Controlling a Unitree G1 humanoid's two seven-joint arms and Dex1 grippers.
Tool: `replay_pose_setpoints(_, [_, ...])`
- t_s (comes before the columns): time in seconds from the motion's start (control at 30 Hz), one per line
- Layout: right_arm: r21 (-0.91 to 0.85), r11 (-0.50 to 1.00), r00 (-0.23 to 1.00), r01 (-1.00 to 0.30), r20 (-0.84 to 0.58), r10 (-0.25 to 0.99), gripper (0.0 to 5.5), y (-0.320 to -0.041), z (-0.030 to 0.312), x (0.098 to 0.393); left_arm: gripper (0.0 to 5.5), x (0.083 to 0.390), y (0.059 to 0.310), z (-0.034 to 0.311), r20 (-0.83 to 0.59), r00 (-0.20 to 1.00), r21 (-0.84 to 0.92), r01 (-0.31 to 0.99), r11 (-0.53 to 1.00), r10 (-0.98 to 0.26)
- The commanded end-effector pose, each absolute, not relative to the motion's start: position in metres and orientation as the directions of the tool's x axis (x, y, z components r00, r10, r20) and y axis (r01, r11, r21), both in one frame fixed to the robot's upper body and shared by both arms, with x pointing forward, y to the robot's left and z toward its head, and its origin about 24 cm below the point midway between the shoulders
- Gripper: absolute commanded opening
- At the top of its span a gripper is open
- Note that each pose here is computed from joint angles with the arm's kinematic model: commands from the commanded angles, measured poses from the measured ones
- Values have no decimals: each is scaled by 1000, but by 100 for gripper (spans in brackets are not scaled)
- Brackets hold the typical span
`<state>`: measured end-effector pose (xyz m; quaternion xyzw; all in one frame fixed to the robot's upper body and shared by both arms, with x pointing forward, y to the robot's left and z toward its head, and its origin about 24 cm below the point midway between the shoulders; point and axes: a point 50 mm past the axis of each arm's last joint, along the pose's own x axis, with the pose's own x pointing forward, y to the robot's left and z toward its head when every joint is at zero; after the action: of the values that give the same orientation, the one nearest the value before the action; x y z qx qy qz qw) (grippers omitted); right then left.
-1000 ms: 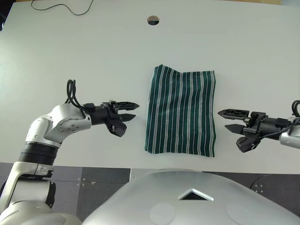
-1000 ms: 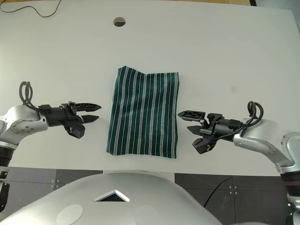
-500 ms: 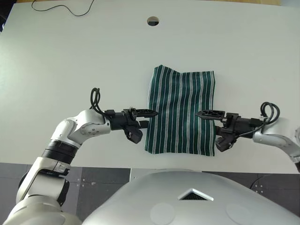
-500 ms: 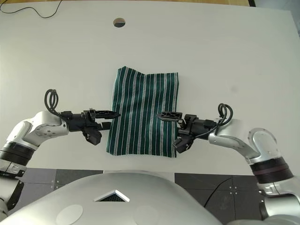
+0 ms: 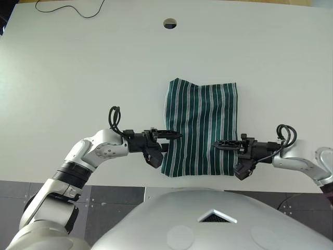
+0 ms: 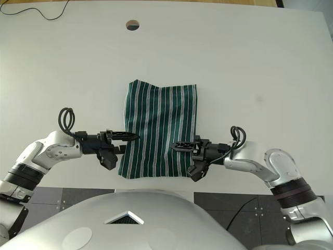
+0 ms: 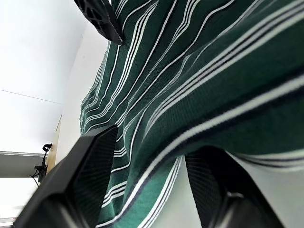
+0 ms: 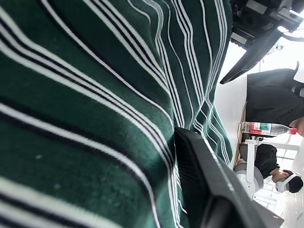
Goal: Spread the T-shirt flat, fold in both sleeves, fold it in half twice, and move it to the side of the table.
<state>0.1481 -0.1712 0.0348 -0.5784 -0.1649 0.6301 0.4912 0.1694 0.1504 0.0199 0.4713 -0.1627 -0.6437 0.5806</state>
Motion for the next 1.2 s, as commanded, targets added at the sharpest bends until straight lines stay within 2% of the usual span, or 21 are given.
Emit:
replay_pose_setpoints(0.03, [-682, -564, 106, -465, -676, 729, 111, -184, 22, 139, 248, 160, 159, 9, -510, 87, 692, 633, -348, -856])
replay_pose_setpoints(0.07, [-676, -567, 106, -471, -681, 725, 96, -185, 22, 138, 248, 160, 162, 9, -519, 82, 685, 636, -356, -851])
replay_pose_setpoints(0.2, [-656, -490, 95, -574, -648, 756, 28, -178, 21, 135, 180, 158, 162, 8, -528, 59, 660, 656, -366, -847])
replay_pose_setpoints(0.43, [-418, -281, 35, -864, -607, 794, 23, -171, 35, 135, 81, 147, 159, 4, -552, -25, 563, 726, -395, -833])
replay_pose_setpoints(0.57, [-214, -128, 11, -968, -553, 833, 23, -170, 42, 142, 28, 142, 161, 3, -564, -70, 458, 802, -383, -823])
replay_pose_setpoints(0.67, [-26, 2, 14, -1000, -480, 877, 23, -169, 52, 153, 10, 141, 168, 7, -571, -122, 298, 890, -344, -812])
replay_pose_setpoints(0.77, [145, 92, 13, -985, -470, 882, 23, -172, 55, 162, 10, 151, 173, 15, -544, -134, 123, 964, -237, -828])
replay_pose_setpoints(0.9, [358, 204, 18, -911, -460, 888, 23, -174, 55, 170, 10, 173, 167, 30, -435, -63, -122, 992, -10, -898])
replay_pose_setpoints(1.07, [612, 304, 53, -730, -393, 918, 23, -170, 71, 194, 10, 196, 157, 38, -372, 62, -360, 910, 206, -926])
replay_pose_setpoints(1.2, [735, 339, 191, -587, -281, 941, 23, -163, 89, 232, 10, 208, 151, 37, -384, 136, -488, 810, 326, -913])
